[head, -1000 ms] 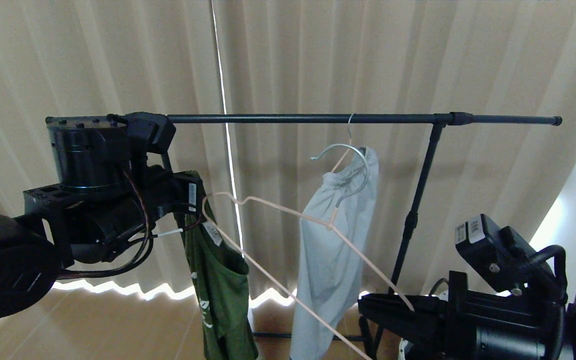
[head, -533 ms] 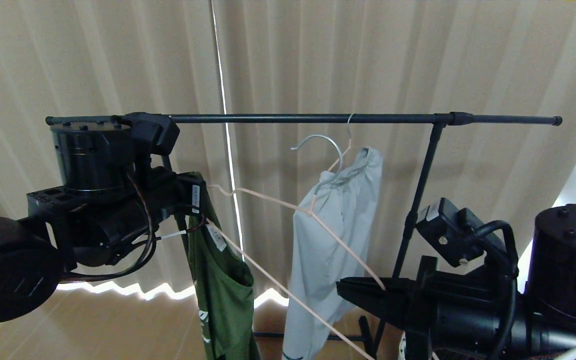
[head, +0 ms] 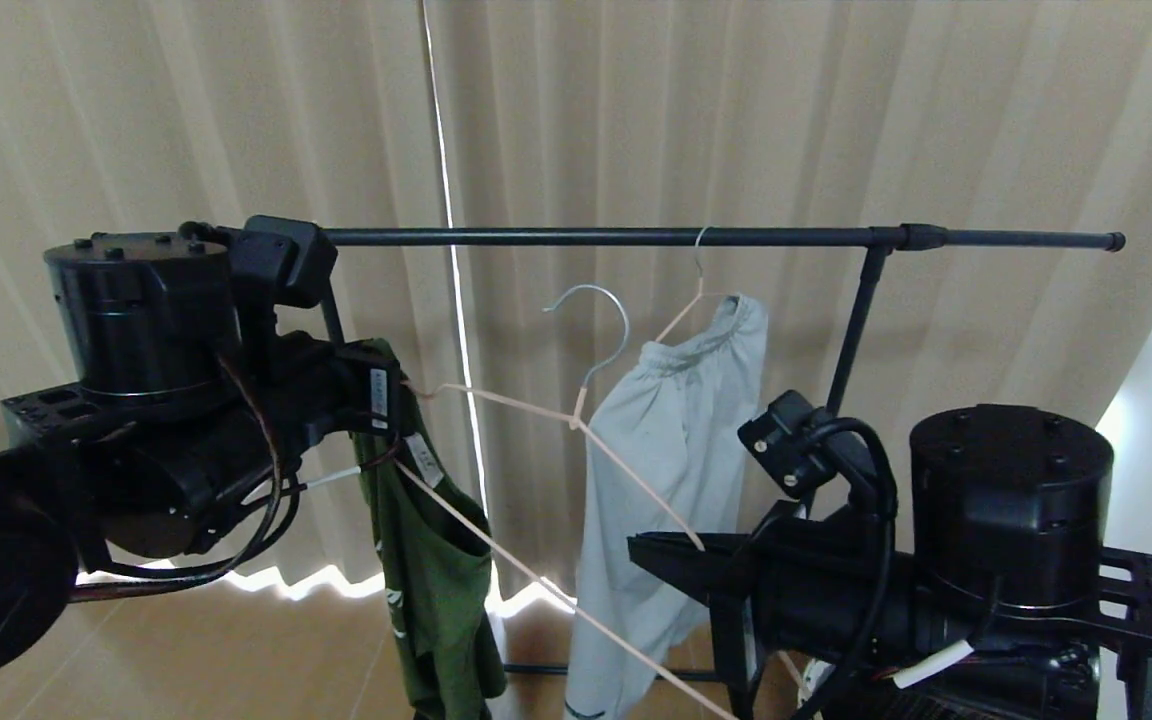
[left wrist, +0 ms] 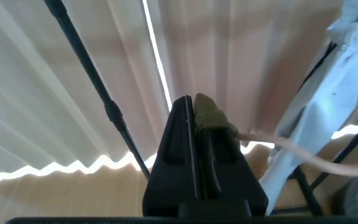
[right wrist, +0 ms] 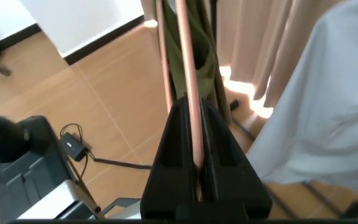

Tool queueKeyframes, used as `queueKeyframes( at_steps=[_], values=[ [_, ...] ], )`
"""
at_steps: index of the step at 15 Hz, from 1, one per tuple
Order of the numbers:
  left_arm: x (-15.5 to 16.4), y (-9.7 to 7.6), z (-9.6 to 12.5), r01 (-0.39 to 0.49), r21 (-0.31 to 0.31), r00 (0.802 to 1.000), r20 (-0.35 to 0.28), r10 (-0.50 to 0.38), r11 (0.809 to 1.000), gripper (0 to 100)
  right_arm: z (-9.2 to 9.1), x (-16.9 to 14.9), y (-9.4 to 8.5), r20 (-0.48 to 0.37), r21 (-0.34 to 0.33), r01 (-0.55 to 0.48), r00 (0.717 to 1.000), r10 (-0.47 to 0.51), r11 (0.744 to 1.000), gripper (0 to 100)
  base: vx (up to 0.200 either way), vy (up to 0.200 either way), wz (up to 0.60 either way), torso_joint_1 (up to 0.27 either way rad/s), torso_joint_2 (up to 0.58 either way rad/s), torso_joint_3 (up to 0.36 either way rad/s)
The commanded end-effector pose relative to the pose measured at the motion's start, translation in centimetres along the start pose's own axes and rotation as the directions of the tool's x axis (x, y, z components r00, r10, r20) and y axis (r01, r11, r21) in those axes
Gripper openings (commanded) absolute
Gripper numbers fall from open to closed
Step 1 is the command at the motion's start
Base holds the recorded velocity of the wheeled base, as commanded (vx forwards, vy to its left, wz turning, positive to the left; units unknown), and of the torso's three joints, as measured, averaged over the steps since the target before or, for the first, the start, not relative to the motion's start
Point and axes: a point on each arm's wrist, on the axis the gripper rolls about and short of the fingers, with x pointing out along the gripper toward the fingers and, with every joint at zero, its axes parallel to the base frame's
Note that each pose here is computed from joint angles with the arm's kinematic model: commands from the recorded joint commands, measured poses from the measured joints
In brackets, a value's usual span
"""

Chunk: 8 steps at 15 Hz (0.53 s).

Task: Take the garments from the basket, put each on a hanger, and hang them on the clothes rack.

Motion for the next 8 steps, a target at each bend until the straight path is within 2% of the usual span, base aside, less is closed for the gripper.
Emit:
queueKeyframes(
  at_steps=[1, 3, 5, 6, 8],
  values=[
    [-1.2, 0.6, 0.6, -0.024, -0.013, 0.999, 0.028, 0.024, 1.000, 0, -0.5, 1.1, 0.0, -0.025, 0.010, 0.026, 0.999, -0.025, 1.000, 0, 0.000, 0.000, 0.00, 0.000, 0.00, 0.000],
    [-1.4, 1.0, 0.6, -0.048, -0.018, 0.998, 0.031, 0.049, 0.999, 0, -0.3, 0.9, 0.0, -0.012, 0.012, 0.043, 0.999, -0.043, 0.999, 0, 0.000, 0.000, 0.00, 0.000, 0.00, 0.000],
    [-1.8, 0.8, 0.5, -0.036, -0.015, 0.999, 0.029, 0.037, 0.999, 0, 0.0, 1.1, 0.0, 0.006, 0.016, 0.055, 0.998, -0.055, 0.998, 0, 0.000, 0.000, 0.00, 0.000, 0.00, 0.000],
    [-2.2, 0.3, 0.3, -0.010, -0.015, 1.000, 0.030, 0.011, 1.000, 0, 0.4, 1.4, 0.0, 0.024, 0.030, 0.068, 0.997, -0.069, 0.997, 0, 0.000, 0.000, 0.00, 0.000, 0.00, 0.000],
    [-3.8, -1.8, 0.9, 0.102, -0.041, 0.993, 0.063, -0.099, 0.994, 0, 1.3, 2.3, 0.2, 0.045, 0.057, 0.067, 0.997, -0.069, 0.996, 0, 0.000, 0.000, 0.00, 0.000, 0.00, 0.000]
  ],
)
